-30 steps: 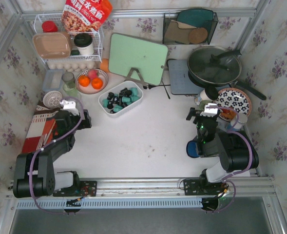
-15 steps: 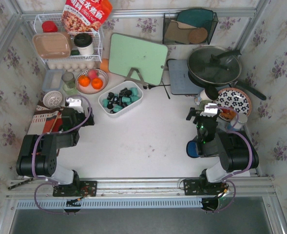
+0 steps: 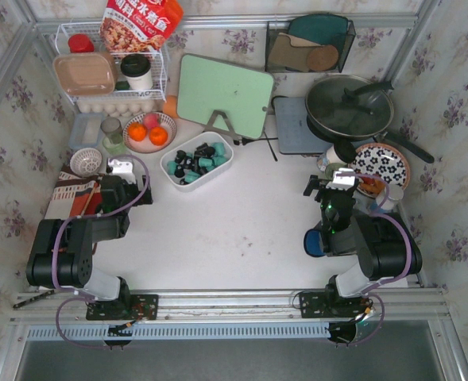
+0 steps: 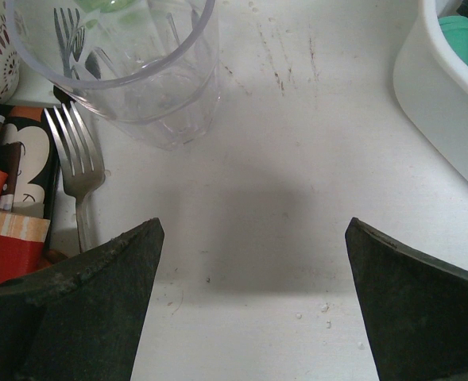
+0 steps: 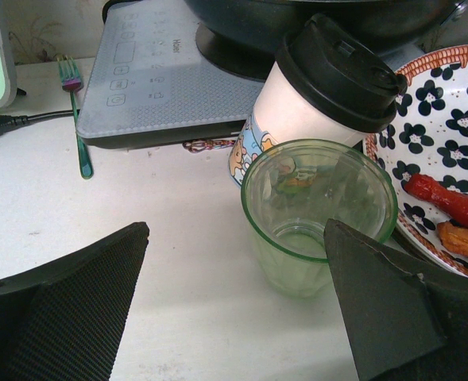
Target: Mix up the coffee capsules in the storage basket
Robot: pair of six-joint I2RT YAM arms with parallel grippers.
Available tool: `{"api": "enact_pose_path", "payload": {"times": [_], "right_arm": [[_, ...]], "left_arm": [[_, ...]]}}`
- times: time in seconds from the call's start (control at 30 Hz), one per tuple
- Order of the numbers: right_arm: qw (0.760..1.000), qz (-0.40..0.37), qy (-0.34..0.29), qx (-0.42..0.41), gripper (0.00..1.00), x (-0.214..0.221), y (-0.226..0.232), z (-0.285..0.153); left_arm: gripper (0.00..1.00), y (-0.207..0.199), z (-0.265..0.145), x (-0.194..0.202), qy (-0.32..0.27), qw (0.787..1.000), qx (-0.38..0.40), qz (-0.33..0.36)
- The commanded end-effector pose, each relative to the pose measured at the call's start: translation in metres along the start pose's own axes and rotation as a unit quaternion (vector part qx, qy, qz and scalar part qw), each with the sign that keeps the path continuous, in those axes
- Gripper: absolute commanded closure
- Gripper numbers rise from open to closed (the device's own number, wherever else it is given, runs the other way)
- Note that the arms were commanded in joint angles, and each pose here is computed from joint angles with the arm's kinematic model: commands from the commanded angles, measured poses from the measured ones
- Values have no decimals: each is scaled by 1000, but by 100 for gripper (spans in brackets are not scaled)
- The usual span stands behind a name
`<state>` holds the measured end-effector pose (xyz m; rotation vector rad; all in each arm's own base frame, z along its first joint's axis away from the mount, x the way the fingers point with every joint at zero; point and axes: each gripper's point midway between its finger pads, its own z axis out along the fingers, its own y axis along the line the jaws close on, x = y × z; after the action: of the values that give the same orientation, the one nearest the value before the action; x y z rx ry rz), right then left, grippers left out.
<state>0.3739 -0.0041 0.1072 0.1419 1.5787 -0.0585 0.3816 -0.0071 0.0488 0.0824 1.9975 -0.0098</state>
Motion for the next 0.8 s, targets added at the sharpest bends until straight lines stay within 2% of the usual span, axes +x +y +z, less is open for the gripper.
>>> {"api": "enact_pose_path", "payload": {"times": [0.0, 0.57, 0.77], "right_arm": [[1000, 3, -6, -3, 0, -4, 2, 1], [1000, 3, -6, -3, 0, -3, 2, 1], [999, -12, -2, -50, 0, -3, 16, 2]], "left_arm": [[0, 1, 1, -8, -13, 1000, -2, 6], [0, 1, 1, -8, -13, 1000, -2, 5], [0, 2, 1, -8, -14, 1000, -2, 5]]}}
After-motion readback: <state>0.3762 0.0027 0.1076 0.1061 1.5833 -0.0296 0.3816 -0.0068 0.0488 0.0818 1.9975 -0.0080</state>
